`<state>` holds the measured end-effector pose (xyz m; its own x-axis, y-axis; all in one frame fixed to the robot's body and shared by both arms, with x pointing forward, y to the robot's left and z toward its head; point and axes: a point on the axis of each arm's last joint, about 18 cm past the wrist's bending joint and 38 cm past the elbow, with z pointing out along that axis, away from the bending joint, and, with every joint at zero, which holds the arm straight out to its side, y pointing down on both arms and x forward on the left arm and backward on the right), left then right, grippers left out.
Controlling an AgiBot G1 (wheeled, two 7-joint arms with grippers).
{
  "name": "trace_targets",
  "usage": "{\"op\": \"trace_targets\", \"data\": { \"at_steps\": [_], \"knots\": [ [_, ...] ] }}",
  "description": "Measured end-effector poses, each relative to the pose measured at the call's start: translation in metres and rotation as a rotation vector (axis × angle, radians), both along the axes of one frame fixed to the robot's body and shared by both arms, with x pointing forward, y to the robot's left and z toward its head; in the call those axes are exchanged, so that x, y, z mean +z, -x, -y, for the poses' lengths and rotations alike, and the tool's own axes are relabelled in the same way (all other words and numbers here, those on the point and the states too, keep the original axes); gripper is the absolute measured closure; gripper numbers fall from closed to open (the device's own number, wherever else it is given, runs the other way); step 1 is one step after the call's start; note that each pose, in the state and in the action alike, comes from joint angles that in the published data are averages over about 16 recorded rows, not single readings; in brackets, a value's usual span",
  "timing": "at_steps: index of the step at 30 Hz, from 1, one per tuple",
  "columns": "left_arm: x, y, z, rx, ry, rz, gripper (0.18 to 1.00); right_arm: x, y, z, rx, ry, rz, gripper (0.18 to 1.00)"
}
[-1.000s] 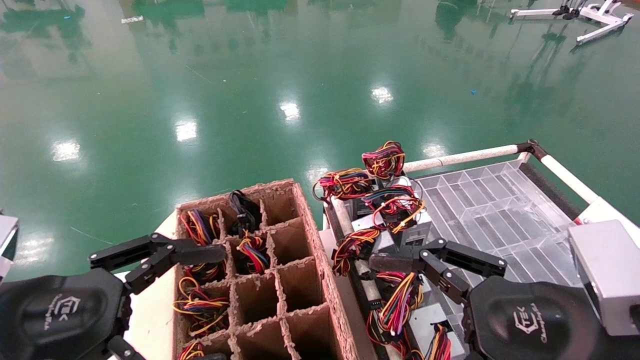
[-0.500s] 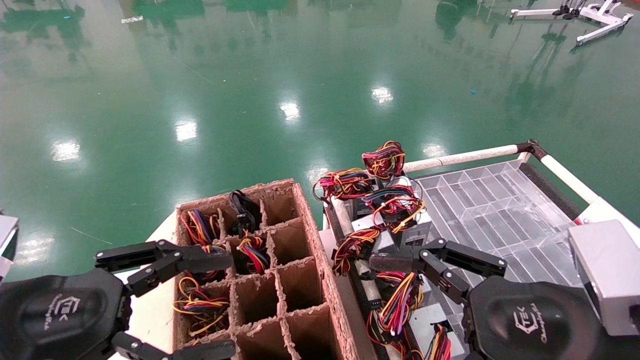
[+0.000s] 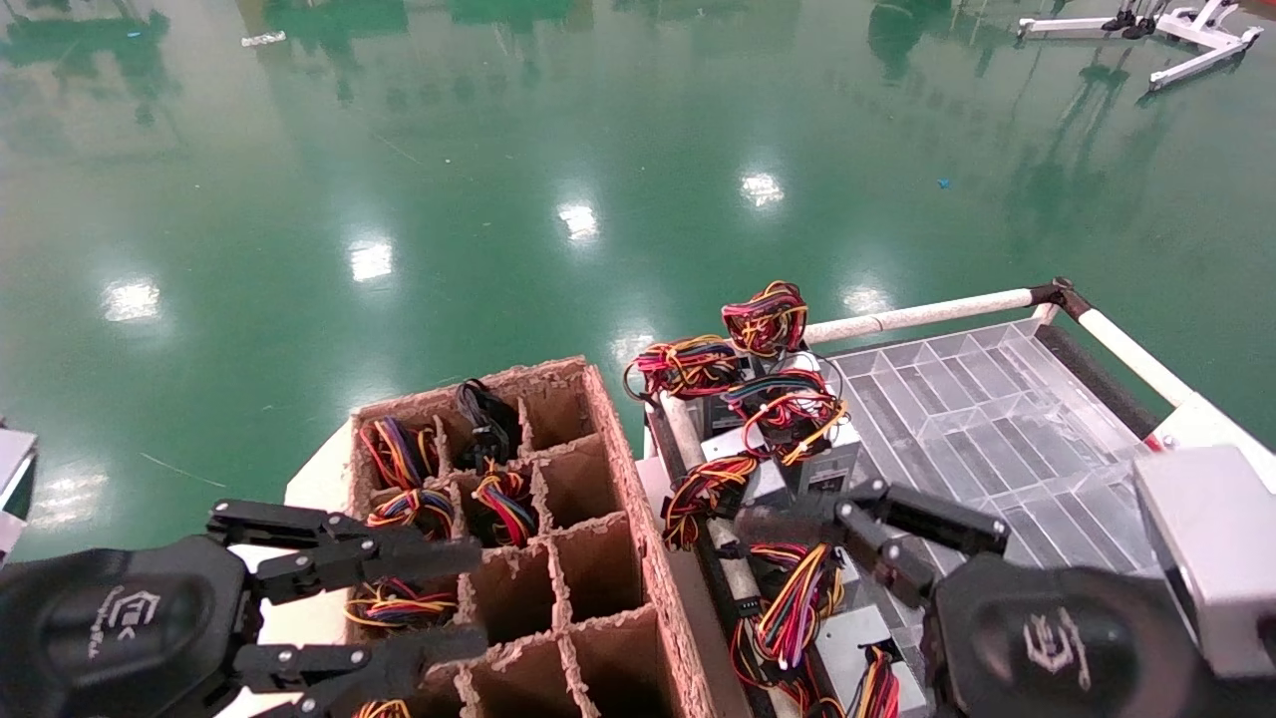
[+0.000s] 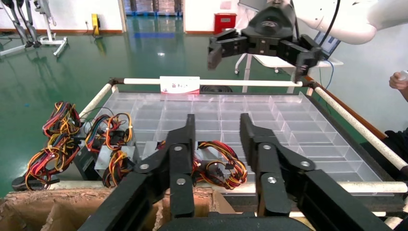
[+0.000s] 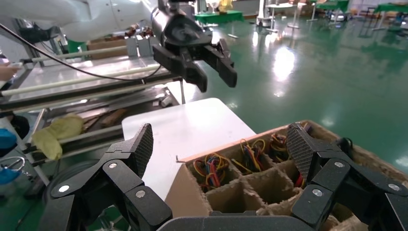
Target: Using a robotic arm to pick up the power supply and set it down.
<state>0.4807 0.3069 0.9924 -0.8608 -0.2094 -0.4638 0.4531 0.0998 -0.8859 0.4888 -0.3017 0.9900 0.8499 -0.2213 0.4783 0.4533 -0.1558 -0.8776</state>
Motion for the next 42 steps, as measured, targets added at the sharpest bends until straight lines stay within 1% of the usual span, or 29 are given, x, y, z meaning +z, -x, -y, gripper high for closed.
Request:
{"op": "trace_targets", "data": {
  "at_steps": [3, 9, 15, 21, 27, 32, 37, 42],
  "knots": [
    [0.0, 0.0, 0.0, 0.0, 0.0, 0.0, 0.741, 0.0, -0.01, -0.002, -0.038, 0.014, 0.002, 0.178],
    [0.0, 0.0, 0.0, 0.0, 0.0, 0.0, 0.853, -0.003, -0.039, -0.013, -0.136, 0.064, 0.01, 0.178],
    [0.0, 0.0, 0.0, 0.0, 0.0, 0.0, 0.932, -0.006, -0.073, -0.036, -0.208, 0.116, 0.023, 0.178],
    [0.0, 0.0, 0.0, 0.0, 0.0, 0.0, 0.974, -0.01, -0.107, -0.071, -0.239, 0.158, 0.035, 0.178],
    [0.0, 0.0, 0.0, 0.0, 0.0, 0.0, 0.991, -0.013, -0.135, -0.111, -0.233, 0.188, 0.045, 0.178],
    [0.0, 0.0, 0.0, 0.0, 0.0, 0.0, 0.99, -0.016, -0.156, -0.141, -0.234, 0.204, 0.048, 0.178],
    [0.0, 0.0, 0.0, 0.0, 0.0, 0.0, 0.979, -0.02, -0.175, -0.166, -0.243, 0.224, 0.047, 0.179],
    [0.0, 0.0, 0.0, 0.0, 0.0, 0.0, 0.952, -0.025, -0.193, -0.183, -0.266, 0.238, 0.038, 0.191]
  ]
}}
